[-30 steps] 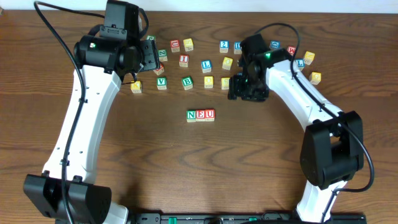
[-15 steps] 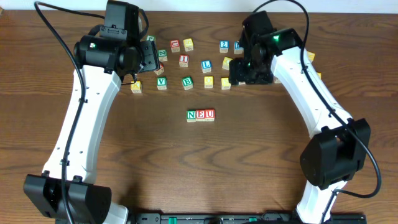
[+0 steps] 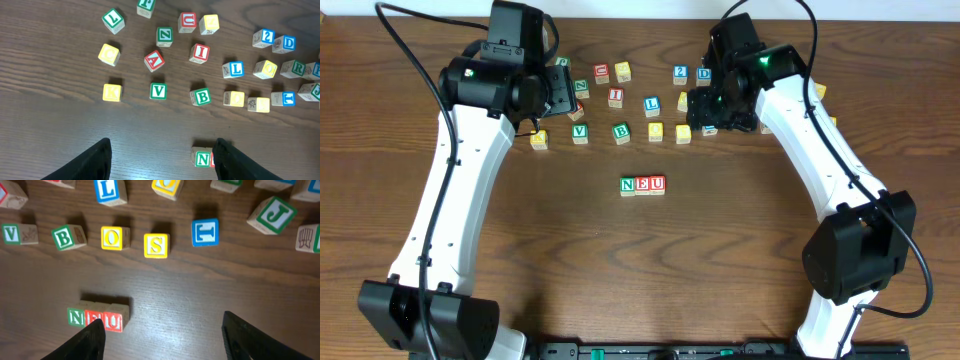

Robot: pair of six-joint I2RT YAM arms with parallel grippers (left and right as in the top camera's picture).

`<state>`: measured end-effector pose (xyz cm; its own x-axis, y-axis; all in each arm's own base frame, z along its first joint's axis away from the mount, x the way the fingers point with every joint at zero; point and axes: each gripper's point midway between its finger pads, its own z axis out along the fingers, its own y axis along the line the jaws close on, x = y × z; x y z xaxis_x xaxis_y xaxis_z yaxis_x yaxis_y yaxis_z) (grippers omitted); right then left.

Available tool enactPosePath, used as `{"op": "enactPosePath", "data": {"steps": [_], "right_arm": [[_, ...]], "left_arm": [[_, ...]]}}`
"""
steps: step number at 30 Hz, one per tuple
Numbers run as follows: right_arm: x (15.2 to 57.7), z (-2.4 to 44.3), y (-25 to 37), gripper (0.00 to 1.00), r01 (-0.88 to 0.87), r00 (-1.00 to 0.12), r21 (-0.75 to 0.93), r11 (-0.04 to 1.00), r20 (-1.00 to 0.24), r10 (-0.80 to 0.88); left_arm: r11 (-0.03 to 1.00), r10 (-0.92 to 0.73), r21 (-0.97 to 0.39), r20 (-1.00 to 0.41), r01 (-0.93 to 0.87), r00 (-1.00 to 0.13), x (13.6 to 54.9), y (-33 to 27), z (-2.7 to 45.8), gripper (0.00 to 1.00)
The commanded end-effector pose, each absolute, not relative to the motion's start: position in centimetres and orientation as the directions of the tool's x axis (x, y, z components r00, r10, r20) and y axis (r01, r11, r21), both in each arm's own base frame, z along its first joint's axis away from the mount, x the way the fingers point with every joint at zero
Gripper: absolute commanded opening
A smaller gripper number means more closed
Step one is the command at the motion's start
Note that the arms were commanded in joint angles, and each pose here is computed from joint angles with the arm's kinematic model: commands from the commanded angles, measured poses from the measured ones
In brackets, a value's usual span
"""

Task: Spell out NEURIPS
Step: 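Lift the right gripper and move it back over the block cluster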

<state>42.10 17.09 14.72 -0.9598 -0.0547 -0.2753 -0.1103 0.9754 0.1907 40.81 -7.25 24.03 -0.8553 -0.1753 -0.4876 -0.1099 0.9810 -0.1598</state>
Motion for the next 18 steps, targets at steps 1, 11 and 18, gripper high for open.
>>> {"op": "enactPosePath", "data": {"steps": [1, 11, 18], "right_arm": [[42.88, 15.44, 17.01, 0.70, -0.129, -0.948, 0.181, 0.975, -0.312, -0.068], [43.12, 15.53, 17.07, 0.70, -0.131, -0.944, 0.183, 0.974, -0.322, -0.066], [43.30, 15.61, 17.16, 0.71, -0.133, -0.942, 0.185, 0.974, -0.330, -0.066]], "left_arm": [[0.983, -0.170, -0.150, -0.490, -0.110, -0.855, 40.60, -6.93, 24.10, 0.64], [0.982, -0.170, -0.151, -0.491, -0.109, -0.855, 40.61, -6.94, 24.10, 0.64], [0.982, -0.170, -0.151, -0.491, -0.109, -0.855, 40.61, -6.94, 24.10, 0.64]]}}
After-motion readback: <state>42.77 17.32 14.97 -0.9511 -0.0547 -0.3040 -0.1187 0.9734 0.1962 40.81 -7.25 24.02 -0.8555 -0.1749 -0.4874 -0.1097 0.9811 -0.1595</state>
